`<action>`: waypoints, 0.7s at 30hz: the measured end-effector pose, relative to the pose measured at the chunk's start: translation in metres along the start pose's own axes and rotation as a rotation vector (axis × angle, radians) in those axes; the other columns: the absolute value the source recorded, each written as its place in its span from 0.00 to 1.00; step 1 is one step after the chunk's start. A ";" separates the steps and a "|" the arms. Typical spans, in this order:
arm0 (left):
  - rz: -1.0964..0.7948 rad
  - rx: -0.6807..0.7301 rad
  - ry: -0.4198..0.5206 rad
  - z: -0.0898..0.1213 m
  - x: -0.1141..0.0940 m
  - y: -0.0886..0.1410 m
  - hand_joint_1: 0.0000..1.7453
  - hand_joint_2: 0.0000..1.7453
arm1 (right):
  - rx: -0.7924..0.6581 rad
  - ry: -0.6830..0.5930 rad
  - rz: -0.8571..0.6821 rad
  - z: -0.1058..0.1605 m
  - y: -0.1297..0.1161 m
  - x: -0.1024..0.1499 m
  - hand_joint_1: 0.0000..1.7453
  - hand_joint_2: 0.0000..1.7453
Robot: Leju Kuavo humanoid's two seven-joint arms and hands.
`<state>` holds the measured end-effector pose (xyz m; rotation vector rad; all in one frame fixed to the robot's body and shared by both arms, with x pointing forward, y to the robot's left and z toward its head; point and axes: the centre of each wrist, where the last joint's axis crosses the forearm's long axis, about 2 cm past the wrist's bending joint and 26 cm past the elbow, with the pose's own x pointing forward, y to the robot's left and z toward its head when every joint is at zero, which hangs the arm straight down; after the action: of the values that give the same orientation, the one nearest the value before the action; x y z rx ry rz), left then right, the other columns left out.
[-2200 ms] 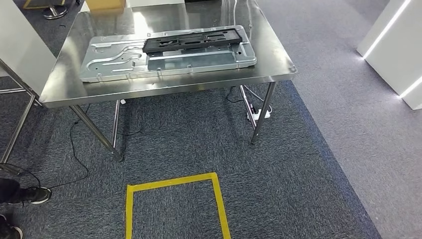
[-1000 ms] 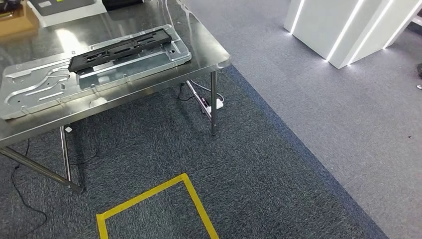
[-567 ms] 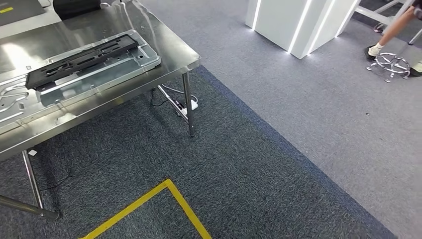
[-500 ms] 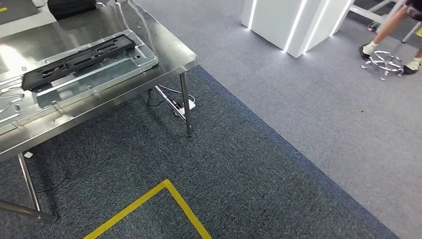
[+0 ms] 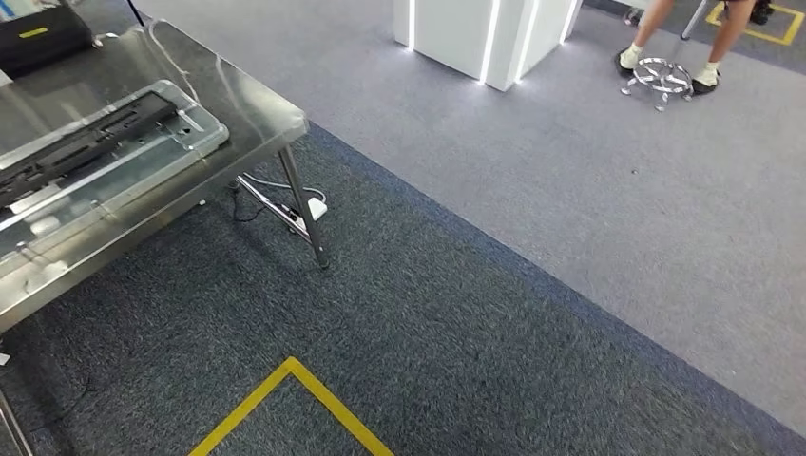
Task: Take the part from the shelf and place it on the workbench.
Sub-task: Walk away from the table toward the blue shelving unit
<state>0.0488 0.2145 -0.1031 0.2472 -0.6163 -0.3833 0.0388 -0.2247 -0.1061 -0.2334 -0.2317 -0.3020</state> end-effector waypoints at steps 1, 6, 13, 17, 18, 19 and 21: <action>0.000 0.000 0.001 0.000 -0.001 0.000 0.00 0.00 | 0.000 -0.001 0.000 0.000 0.000 0.000 0.00 0.00; 0.000 0.000 0.005 0.001 -0.003 0.000 0.00 0.00 | 0.002 -0.002 0.003 0.000 0.000 0.000 0.00 0.00; 0.001 0.002 0.002 0.000 -0.001 0.001 0.00 0.00 | -0.002 -0.022 0.027 0.000 0.000 -0.001 0.00 0.00; -0.004 -0.004 0.004 0.002 -0.003 -0.001 0.00 0.00 | -0.004 -0.037 0.031 0.000 0.000 0.000 0.00 0.00; -0.006 -0.005 0.003 0.002 -0.004 -0.001 0.00 0.00 | -0.005 -0.040 0.031 0.000 0.000 0.000 0.00 0.00; -0.006 -0.006 -0.002 0.002 -0.004 -0.001 0.00 0.00 | -0.005 -0.042 0.031 0.000 0.000 -0.001 0.00 0.00; -0.004 -0.007 -0.018 0.002 -0.002 -0.002 0.00 0.00 | -0.006 -0.045 0.031 0.000 -0.001 -0.003 0.00 0.00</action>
<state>0.0461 0.2137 -0.1034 0.2387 -0.6323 -0.3916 0.0359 -0.2243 -0.1063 -0.2493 -0.2719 -0.2673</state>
